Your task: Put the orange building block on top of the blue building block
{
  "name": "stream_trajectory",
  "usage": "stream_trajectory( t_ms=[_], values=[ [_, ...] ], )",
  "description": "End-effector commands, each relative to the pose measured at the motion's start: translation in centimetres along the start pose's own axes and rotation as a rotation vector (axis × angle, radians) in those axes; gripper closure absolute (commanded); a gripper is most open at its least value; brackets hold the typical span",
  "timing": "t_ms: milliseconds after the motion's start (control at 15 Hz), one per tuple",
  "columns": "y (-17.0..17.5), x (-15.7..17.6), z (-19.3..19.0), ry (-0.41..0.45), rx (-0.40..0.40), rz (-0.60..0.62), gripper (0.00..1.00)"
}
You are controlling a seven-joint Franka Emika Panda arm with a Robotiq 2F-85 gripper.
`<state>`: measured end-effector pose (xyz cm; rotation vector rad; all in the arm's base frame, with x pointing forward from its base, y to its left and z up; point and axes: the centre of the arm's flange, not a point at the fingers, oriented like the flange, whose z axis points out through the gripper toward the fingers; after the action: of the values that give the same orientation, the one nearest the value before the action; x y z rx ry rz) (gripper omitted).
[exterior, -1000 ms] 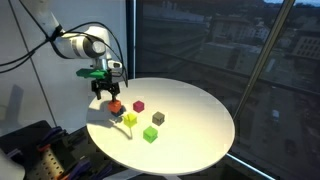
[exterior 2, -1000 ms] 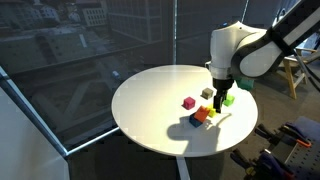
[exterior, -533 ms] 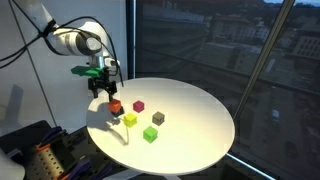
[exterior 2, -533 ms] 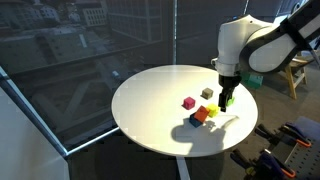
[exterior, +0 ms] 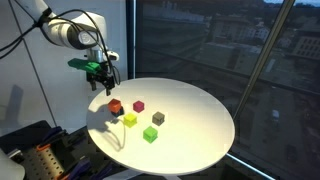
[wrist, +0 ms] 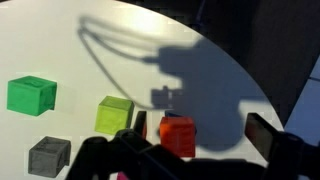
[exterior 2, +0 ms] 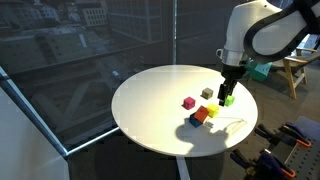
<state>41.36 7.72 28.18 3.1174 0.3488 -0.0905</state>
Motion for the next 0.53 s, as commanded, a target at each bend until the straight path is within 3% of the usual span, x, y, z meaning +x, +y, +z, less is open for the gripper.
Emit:
stream_trajectory(
  t_ms=[0,467],
  values=[
    [0.1,-1.2,-2.0,0.059,0.024,0.037,0.00],
    [0.1,-1.7,-4.2,0.108,0.016,0.077,0.00]
  ],
)
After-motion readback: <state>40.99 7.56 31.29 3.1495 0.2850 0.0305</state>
